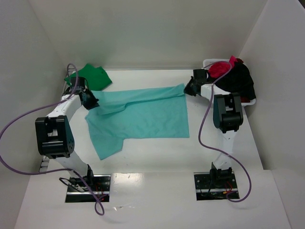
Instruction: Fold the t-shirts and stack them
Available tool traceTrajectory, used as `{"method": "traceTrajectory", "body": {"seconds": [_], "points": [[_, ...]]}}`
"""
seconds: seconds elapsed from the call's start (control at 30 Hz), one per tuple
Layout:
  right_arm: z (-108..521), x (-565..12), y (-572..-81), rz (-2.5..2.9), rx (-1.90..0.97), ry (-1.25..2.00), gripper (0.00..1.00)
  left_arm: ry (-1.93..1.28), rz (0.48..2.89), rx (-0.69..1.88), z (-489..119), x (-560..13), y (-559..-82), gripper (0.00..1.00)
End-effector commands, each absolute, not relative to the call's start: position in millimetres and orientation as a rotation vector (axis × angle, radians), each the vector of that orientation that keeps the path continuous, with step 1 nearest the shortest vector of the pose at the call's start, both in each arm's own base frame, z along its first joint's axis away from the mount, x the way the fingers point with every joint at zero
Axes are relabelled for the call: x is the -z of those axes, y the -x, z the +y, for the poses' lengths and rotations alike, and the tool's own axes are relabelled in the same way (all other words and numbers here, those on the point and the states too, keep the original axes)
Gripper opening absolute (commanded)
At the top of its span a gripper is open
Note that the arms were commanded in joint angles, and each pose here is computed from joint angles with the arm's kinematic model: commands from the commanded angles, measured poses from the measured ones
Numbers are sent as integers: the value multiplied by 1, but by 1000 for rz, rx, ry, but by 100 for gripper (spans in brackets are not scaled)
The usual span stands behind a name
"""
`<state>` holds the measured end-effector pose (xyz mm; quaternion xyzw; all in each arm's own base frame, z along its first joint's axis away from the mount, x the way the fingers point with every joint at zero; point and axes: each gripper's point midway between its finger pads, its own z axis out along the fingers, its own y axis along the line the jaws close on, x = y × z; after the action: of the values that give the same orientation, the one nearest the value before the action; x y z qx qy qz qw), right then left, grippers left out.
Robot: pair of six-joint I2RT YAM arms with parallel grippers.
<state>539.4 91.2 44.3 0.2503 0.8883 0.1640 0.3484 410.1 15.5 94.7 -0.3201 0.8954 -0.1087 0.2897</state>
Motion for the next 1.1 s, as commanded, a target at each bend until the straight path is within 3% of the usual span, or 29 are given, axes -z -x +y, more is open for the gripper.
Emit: {"method": "traceTrajectory", "body": {"seconds": [0.0, 0.9, 1.0, 1.07], "points": [[88, -82, -542, 2229, -450, -628, 0, 929, 2303, 250, 40, -96, -423, 0], [88, -59, -491, 2313, -457, -678, 0, 893, 2334, 325, 45, -85, -430, 0], [94, -60, -490, 2325, -501, -662, 6, 874, 2330, 333, 45, -89, -435, 0], [97, -64, -492, 2320, -519, -653, 13, 872, 2327, 334, 45, -90, -436, 5]]}}
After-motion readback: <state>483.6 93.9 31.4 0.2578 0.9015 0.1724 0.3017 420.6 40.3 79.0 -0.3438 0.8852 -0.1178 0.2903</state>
